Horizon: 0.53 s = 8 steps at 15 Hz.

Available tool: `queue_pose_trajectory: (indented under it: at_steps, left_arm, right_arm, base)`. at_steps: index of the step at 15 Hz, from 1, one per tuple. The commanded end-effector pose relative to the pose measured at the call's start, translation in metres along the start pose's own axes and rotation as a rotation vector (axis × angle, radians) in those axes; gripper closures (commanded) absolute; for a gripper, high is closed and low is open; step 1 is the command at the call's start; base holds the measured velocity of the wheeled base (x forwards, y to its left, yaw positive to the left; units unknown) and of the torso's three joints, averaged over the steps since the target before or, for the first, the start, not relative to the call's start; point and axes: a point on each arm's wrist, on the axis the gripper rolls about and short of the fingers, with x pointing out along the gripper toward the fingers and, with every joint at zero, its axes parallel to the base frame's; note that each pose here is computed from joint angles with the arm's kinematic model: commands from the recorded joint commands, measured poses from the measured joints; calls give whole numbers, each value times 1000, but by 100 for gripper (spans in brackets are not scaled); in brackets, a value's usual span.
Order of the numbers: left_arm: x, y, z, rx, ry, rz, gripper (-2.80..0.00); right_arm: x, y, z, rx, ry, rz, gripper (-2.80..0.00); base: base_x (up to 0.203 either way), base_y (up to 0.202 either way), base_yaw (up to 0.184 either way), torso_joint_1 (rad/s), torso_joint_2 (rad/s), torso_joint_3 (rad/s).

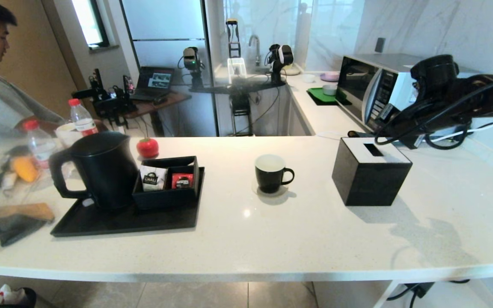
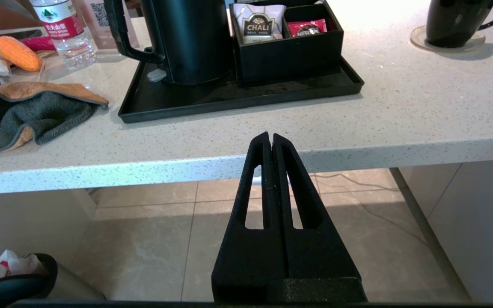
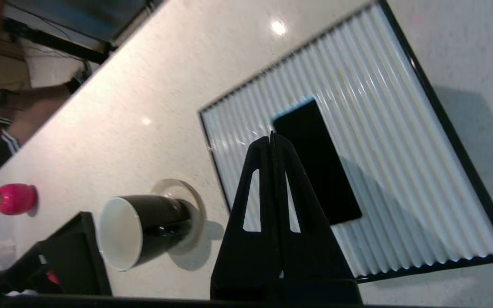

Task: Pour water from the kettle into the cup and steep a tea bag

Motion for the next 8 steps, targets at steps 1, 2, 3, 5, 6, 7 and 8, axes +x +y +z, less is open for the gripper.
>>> queue_pose_trajectory:
  at_steps: [1,2,3,5,6,7,8]
  left_arm:
    - [0,0,0,0,0,0,0]
    - [0,0,0,0,0,0,0]
    - [0,0,0,1,0,0,0]
    - [0,0,0,1,0,0,0]
    - [0,0,0,1,0,0,0]
    - [0,0,0,1,0,0,0]
    - [0,0,0,1,0,0,0]
  right_arm:
    - [-28,11,11,-20,-59,48,0]
    - [-42,14,13,-54,-74,60,0]
    - [-58,17,13,-103,-89,73,0]
    - [-102,20,11,-208,-135,100,0]
    - [-129,20,10,-257,-171,118,0]
    - [-156,20,9,-290,-221,145,0]
    - [-180,19,6,-311,-281,178,0]
  base:
    - [0,0,0,0,0,0]
    - [0,0,0,0,0,0]
    - [0,0,0,0,0,0]
    - [0,0,0,0,0,0]
    - [0,0,0,0,0,0]
    - [0,0,0,0,0,0]
    - [0,0,0,0,0,0]
